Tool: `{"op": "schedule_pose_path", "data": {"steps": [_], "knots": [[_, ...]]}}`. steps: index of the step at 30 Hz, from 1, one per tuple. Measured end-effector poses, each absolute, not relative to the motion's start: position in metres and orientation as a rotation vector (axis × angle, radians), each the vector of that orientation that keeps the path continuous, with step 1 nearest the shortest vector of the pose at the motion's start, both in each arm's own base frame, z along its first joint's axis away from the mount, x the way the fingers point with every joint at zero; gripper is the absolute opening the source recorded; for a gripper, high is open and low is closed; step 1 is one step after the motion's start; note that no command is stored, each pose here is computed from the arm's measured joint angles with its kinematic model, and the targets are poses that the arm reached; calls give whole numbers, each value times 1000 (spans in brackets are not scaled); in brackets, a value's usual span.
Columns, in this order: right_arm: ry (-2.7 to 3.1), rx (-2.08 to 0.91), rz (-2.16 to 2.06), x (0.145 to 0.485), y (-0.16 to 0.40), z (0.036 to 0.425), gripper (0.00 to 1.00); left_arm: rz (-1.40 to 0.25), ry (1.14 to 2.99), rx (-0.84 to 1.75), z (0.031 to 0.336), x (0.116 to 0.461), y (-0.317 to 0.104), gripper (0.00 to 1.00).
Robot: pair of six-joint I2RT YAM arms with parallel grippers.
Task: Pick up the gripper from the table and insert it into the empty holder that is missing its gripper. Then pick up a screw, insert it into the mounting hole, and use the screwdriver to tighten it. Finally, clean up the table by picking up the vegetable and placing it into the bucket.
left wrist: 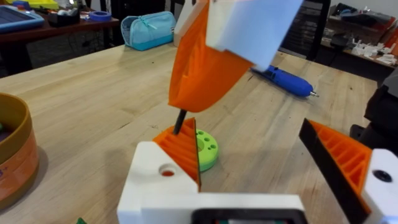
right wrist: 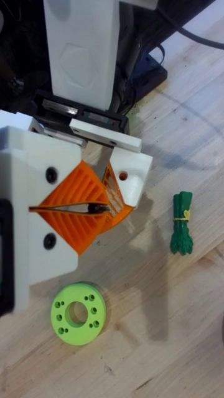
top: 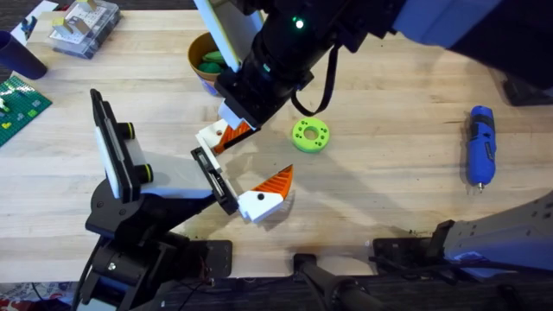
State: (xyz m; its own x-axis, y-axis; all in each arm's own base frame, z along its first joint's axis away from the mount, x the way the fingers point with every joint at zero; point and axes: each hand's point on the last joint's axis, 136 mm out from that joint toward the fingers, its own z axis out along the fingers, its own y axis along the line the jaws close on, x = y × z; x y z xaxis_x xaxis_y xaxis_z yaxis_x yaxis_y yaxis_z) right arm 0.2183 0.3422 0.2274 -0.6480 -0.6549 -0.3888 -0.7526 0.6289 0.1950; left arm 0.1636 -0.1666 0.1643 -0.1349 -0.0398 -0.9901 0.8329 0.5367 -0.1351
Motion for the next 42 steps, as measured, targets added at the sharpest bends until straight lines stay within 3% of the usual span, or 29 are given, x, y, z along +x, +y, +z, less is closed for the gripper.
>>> {"op": "schedule_pose_path", "data": {"steps": [42], "knots": [[2421, -1323, 688, 206, 367, 240, 13, -875, 1528, 705, 164, 164, -167, 991]]}}
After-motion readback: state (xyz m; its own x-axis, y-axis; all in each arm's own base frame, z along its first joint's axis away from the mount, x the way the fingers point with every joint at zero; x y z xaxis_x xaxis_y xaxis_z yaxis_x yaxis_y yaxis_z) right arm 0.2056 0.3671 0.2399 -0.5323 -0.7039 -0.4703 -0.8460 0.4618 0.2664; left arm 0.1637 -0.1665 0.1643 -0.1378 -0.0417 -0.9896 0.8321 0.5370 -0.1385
